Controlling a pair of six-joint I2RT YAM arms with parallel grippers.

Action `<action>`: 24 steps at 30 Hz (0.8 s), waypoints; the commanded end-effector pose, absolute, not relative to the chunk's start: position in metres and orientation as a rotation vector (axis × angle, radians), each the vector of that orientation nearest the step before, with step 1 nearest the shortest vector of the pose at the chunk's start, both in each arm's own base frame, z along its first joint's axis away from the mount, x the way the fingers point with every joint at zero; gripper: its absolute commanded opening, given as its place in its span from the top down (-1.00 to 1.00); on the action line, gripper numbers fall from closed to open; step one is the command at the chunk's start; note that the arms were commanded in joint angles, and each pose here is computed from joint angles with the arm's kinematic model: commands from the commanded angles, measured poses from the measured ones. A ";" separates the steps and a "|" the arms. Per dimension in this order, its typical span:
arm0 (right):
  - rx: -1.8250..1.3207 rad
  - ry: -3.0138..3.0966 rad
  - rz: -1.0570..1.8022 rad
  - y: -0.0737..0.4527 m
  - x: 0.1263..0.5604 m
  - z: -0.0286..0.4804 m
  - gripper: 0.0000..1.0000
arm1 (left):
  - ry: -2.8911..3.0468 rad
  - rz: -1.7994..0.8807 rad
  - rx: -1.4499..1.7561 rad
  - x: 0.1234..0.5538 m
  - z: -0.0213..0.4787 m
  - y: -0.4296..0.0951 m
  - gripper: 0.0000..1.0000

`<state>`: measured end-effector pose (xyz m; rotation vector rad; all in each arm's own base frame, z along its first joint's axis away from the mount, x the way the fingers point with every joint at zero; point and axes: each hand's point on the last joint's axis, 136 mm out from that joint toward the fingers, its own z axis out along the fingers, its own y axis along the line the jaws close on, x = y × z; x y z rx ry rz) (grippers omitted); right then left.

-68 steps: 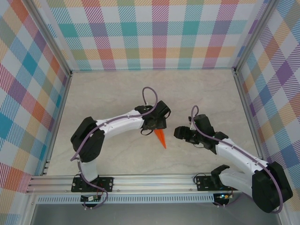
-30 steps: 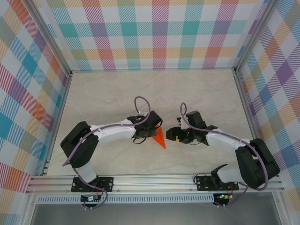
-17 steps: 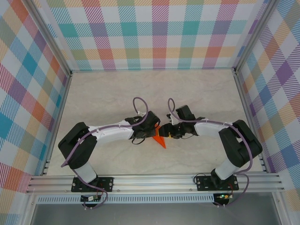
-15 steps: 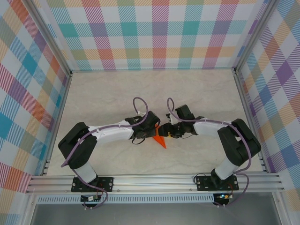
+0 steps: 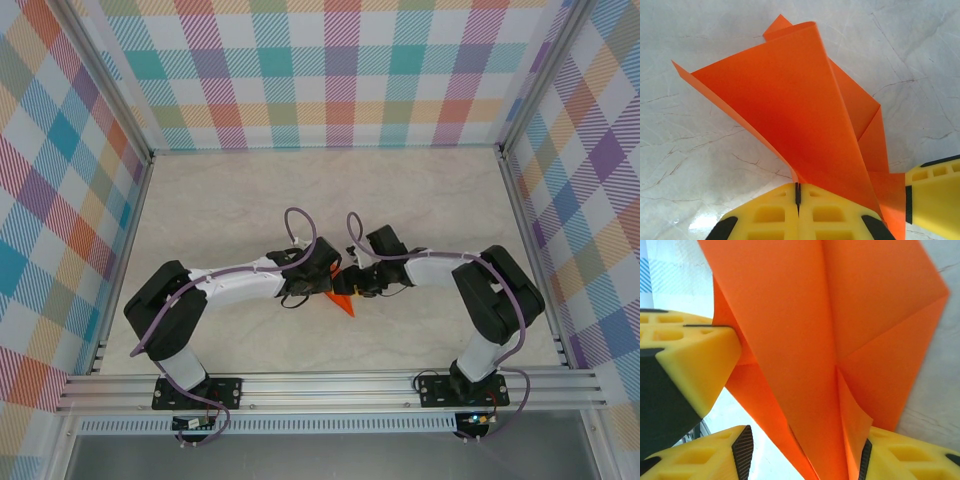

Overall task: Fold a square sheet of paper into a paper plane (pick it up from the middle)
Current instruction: Move a paper plane to the center of the table.

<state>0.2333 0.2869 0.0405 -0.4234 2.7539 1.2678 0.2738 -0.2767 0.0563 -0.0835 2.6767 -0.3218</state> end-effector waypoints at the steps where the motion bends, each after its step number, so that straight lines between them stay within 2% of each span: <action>1: -0.517 2.682 1.275 0.293 0.234 0.055 -0.07 | 2.661 -0.339 -0.080 0.275 0.063 -0.275 0.97; 7: -0.551 2.691 1.220 0.293 0.234 0.050 0.20 | 2.655 -0.345 -0.085 0.275 0.065 -0.274 0.97; 24: -0.646 2.778 0.991 0.290 0.239 0.028 0.25 | 2.655 -0.357 -0.084 0.276 0.064 -0.276 0.94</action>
